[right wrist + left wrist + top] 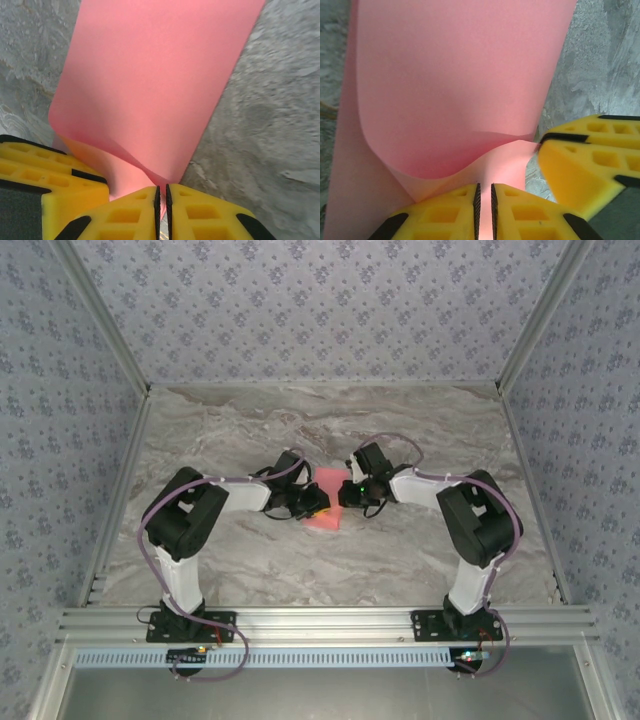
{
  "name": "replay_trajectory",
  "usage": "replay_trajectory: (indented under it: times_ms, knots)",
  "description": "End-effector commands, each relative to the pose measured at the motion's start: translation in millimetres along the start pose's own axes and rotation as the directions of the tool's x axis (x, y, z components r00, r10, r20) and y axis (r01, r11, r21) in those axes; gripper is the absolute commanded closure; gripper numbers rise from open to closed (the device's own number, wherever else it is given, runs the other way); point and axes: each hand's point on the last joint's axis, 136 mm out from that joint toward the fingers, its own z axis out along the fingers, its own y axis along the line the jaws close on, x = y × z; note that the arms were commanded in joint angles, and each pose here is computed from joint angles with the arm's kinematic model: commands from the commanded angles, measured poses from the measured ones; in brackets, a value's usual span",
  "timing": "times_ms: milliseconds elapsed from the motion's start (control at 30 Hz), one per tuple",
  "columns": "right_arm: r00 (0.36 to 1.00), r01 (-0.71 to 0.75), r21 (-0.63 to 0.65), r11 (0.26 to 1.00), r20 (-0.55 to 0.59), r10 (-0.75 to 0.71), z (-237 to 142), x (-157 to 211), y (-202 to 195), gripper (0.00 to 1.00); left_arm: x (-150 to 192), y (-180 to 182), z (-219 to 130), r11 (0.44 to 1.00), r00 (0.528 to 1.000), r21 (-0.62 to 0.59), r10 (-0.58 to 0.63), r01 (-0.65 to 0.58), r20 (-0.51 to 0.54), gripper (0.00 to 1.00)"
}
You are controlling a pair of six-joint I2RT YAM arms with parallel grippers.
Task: Fold a paper plane with a square sheet of paper (pick it up from the middle)
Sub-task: Fold the triangle a second time at the center of the table.
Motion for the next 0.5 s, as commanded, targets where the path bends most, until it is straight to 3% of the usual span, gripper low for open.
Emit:
replay_trajectory:
  times_ms: [0, 133, 300, 467]
  knots:
    - [0.999, -0.009, 0.015, 1.0, 0.049, 0.008, -18, -15, 5, 0.84, 10, 28, 5, 0.994, 0.998, -0.102, -0.049, 0.046, -0.027, 0.84]
    - [0.998, -0.002, -0.023, 1.0, 0.055, 0.003, -21, -17, 13, 0.87, 10, 29, 5, 0.993, 0.998, -0.105, -0.05, 0.047, -0.026, 0.84]
    - [1.0, 0.009, -0.1, 0.995, -0.023, -0.011, -8, -8, 29, 0.94, 10, 29, 4, 0.993, 0.998, -0.11, -0.051, 0.048, -0.024, 0.84]
    - [0.998, -0.011, -0.077, 0.997, -0.064, 0.006, 6, -2, 22, 0.98, 8, 27, 3, 0.993, 0.999, -0.107, -0.049, 0.047, -0.018, 0.85]
